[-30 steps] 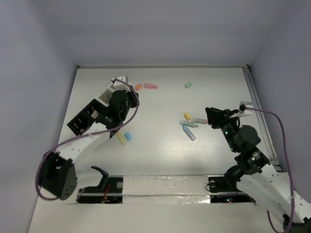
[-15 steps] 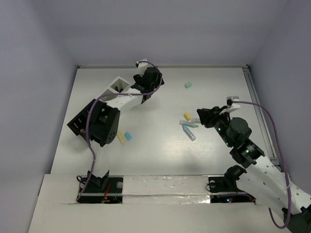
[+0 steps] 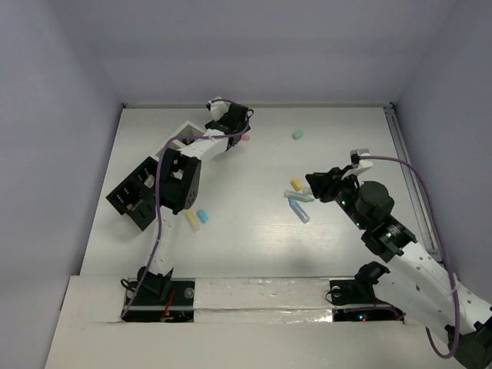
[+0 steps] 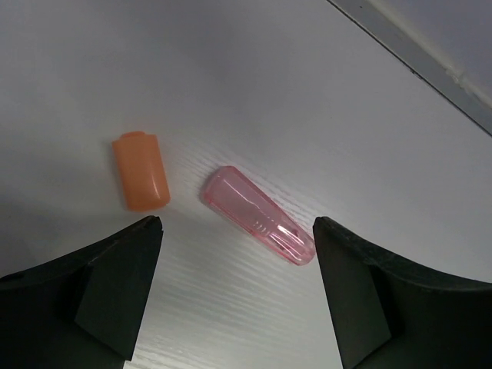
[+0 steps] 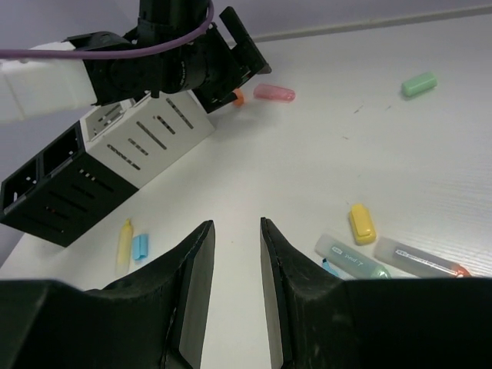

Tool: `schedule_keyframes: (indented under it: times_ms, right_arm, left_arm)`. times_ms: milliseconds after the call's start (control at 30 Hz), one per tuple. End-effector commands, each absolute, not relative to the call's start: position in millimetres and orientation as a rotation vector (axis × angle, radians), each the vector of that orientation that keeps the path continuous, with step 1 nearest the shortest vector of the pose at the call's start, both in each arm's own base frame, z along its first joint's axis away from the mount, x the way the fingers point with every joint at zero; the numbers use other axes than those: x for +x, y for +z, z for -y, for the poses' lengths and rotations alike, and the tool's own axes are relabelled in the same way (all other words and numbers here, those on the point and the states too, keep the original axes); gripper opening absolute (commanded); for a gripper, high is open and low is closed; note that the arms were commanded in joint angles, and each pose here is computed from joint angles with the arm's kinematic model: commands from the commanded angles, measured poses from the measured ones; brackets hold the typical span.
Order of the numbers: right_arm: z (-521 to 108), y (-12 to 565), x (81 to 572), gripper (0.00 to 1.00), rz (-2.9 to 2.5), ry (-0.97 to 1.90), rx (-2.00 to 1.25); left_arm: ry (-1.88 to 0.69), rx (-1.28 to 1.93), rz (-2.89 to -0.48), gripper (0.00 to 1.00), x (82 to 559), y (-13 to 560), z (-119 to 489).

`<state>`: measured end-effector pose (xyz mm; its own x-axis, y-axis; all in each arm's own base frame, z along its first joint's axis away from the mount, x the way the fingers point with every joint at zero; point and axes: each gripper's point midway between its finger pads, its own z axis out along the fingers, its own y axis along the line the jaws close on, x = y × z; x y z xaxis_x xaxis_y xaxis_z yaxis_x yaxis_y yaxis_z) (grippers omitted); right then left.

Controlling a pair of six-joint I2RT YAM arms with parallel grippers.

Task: Sort the stationery into containers
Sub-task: Pick up the pen from the center of the board.

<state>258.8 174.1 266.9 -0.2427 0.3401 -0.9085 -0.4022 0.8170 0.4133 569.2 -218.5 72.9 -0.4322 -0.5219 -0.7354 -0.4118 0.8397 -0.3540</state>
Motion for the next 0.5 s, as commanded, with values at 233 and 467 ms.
schedule_keyframes:
  times_ms: [233,467]
  right_arm:
    - [-187.4,293.2,251.7,0.36,-1.628,0.773,-0.127]
    - [-191.7,290.4,252.7,0.36,-1.642,0.781,-0.143]
  left_arm:
    - [-0.168,-0.779,-2.084,0.76,579.6,62.7,214.4]
    - [-0.205,-0.773,-2.096,0.75,587.8,55.6,224.2]
